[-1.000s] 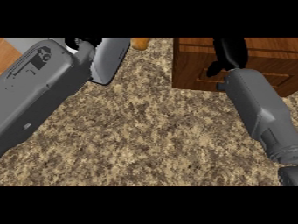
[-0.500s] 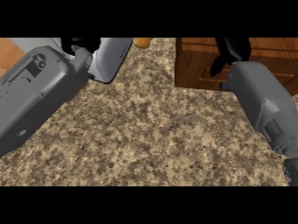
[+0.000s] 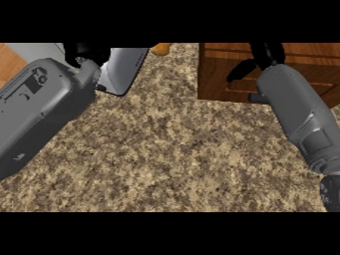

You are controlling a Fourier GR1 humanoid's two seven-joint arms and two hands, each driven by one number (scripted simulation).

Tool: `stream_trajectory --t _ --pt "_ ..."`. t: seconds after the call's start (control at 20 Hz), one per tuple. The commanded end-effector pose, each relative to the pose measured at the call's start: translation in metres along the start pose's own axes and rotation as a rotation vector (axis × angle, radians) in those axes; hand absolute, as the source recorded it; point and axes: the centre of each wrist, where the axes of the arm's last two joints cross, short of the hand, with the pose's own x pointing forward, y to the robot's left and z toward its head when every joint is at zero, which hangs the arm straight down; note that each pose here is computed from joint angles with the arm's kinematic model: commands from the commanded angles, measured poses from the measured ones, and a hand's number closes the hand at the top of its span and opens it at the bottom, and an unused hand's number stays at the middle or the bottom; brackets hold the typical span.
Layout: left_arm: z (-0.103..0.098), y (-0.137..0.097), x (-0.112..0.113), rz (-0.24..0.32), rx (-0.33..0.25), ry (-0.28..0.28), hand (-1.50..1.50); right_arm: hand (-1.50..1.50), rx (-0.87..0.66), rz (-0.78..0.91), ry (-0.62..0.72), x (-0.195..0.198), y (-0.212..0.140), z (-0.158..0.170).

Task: Pick up the can, place it into the drawer and close the drawer

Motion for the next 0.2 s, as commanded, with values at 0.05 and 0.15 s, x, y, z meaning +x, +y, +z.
stream_trajectory --t 0.05,0.15 --pt "-0.002 0.011 0.002 -0.002 0.016 -0.001 -1.50 -1.50 -0.080 -0.284 -0.006 0.030 -0.007 -0.017" --pt "-0.001 0.009 0.003 -0.007 0.007 -0.008 -1.50 -1.50 -0.074 -0.291 0.008 0.033 0.008 -0.011"
